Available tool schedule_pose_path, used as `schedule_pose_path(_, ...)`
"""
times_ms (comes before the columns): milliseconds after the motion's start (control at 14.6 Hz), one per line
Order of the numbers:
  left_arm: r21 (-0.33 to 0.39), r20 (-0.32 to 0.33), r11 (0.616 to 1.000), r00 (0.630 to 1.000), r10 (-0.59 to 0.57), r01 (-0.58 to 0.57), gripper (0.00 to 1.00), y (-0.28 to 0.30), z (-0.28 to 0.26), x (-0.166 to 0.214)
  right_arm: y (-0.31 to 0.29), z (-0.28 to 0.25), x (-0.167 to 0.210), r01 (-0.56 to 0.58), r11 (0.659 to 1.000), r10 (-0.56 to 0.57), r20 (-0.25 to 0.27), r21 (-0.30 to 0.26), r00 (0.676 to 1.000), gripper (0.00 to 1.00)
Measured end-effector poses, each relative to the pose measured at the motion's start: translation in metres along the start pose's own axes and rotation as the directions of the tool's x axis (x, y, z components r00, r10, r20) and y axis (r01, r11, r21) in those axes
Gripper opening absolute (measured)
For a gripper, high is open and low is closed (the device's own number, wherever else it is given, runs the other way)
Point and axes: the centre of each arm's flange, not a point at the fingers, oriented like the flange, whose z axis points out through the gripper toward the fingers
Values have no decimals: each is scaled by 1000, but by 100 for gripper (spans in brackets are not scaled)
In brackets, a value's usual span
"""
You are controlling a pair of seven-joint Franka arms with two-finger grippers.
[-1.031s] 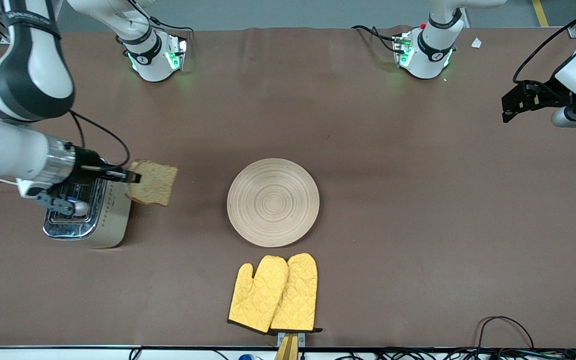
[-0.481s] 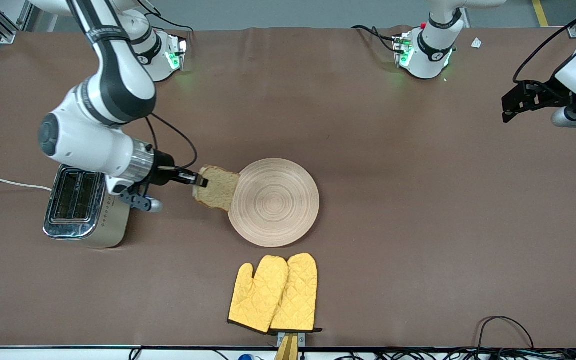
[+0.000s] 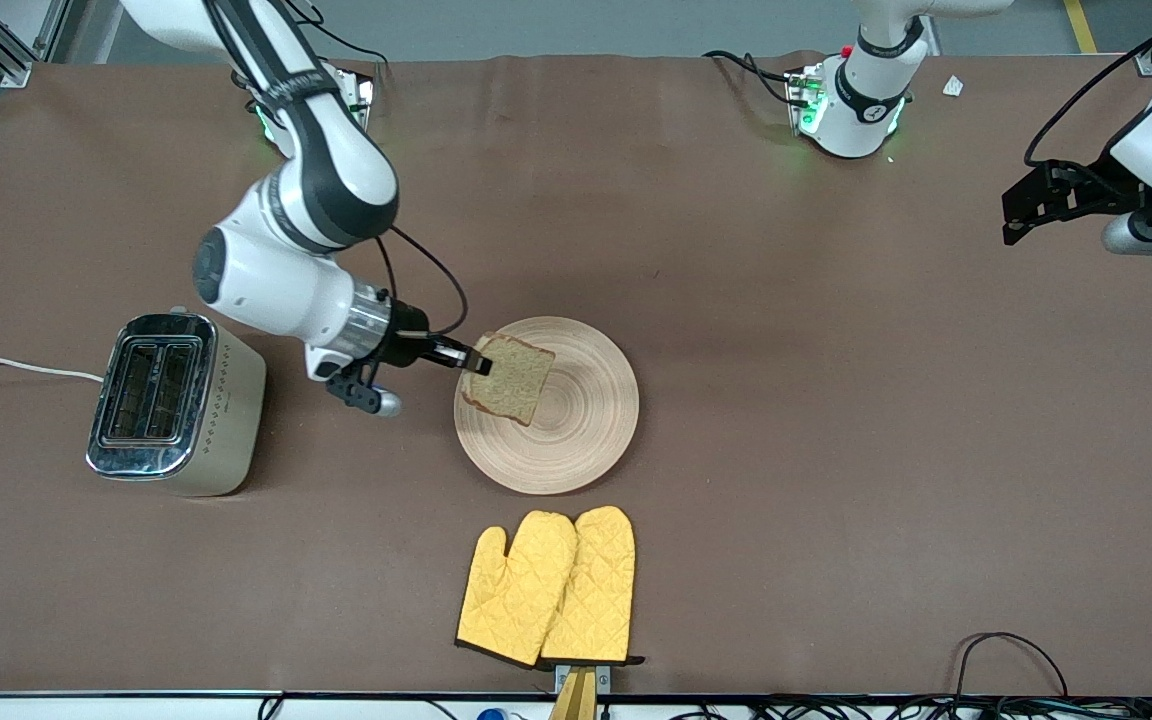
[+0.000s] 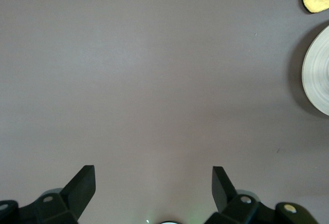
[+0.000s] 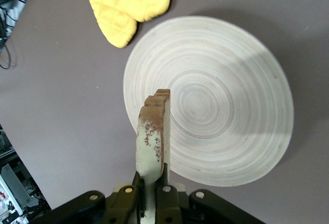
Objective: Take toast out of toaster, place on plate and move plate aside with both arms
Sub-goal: 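Carry the toast over the wooden plate with the right gripper, then lower the toast onto the plate and open the right gripper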
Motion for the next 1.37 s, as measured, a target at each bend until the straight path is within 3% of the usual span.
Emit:
schedule_pose_path(275, -1, 0, 1000, 1000, -1, 1, 100, 0, 0, 0, 19, 56, 7, 31, 999, -31, -4, 28, 1000, 11)
schedule_pose_path(618, -14, 0, 1000, 1000, 1, -1, 100, 1, 0, 0, 55, 76, 40, 236, 969, -236, -12, 72, 972, 11)
schedule_pose_path(962, -22, 1, 1000, 1000, 2, -2, 100, 2, 0, 0, 57, 84, 41, 317, 945, -317, -4, 76, 948, 11)
schedule_pose_path(1374, -35, 1, 999, 1000, 4, -4, 100, 3, 0, 0, 97, 93, 50, 370, 927, -373, 47, 58, 927, 7)
